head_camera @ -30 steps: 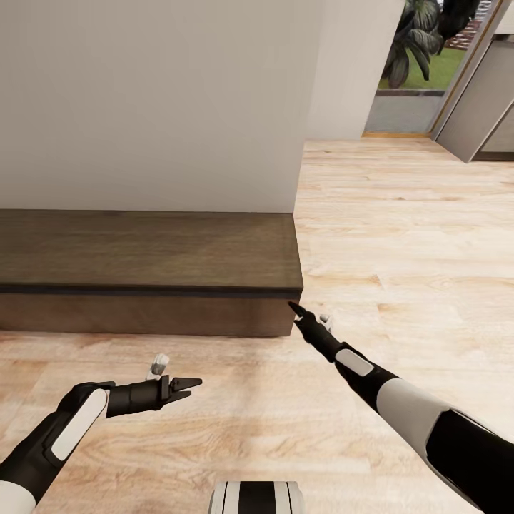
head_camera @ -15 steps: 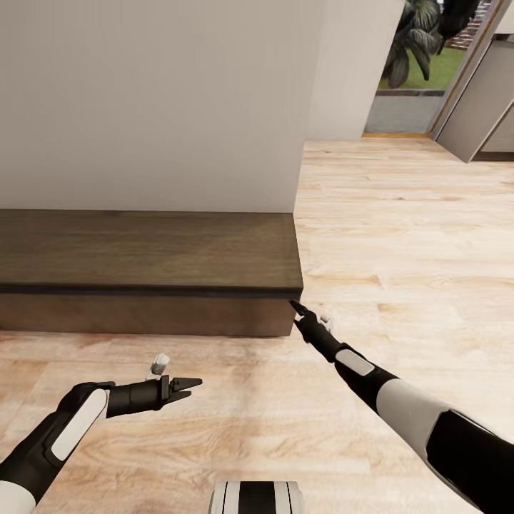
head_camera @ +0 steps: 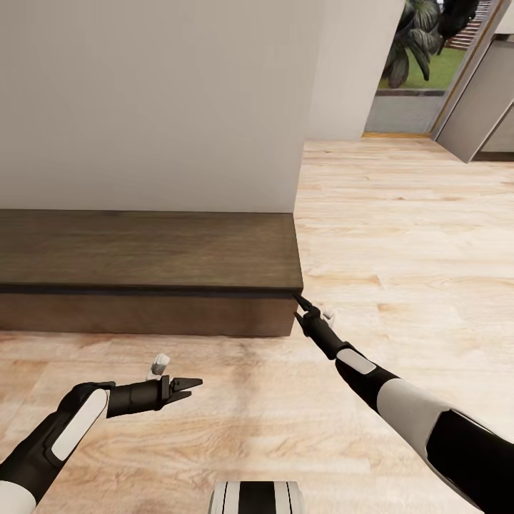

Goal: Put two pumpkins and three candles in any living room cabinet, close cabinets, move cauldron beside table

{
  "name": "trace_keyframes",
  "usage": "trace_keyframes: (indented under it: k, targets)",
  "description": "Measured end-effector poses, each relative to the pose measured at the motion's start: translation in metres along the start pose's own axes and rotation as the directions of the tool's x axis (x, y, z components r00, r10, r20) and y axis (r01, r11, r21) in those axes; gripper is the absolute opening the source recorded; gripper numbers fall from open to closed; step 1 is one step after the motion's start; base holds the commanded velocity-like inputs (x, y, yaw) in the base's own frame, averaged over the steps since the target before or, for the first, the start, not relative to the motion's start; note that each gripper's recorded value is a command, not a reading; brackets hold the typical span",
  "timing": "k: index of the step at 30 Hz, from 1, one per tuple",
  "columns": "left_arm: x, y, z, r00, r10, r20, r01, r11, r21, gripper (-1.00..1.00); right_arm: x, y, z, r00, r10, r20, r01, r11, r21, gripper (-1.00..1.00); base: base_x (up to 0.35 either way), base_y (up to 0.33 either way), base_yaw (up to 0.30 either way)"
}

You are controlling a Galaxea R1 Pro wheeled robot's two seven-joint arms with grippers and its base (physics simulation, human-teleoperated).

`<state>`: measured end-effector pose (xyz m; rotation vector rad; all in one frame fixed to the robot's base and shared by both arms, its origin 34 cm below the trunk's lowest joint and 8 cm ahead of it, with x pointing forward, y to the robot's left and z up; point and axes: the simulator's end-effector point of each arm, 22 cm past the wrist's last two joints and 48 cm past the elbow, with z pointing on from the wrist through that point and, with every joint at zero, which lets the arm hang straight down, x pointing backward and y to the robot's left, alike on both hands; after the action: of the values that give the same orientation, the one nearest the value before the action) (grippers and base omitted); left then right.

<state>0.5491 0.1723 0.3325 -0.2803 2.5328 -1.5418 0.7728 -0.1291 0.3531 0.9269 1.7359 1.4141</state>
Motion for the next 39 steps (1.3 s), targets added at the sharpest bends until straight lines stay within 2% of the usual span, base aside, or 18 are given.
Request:
trace_keyframes:
  k: [12, 19, 39]
  targets:
    - [0.0, 0.0, 0.0, 1.0, 0.0, 0.0, 0.0, 1.0, 0.0, 1.0, 0.0, -0.005, -0.002, 1.0, -0.01, -0.002, 0.01, 1.0, 0.014, 1.0, 0.0, 0.0, 0.0]
    - [0.0, 0.001, 0.0, 1.0, -0.003, 0.001, 0.003, 1.0, -0.002, 1.0, 0.002, -0.012, -0.001, 1.0, -0.008, -0.007, 0.009, 0.999, 0.053, 1.0, 0.0, 0.069, 0.0]
    - [0.0, 0.001, 0.0, 1.0, -0.003, 0.001, 0.003, 1.0, -0.002, 1.0, 0.0, -0.014, -0.001, 1.0, -0.011, 0.0, 0.011, 0.998, 0.058, 1.0, 0.028, 0.042, 0.0]
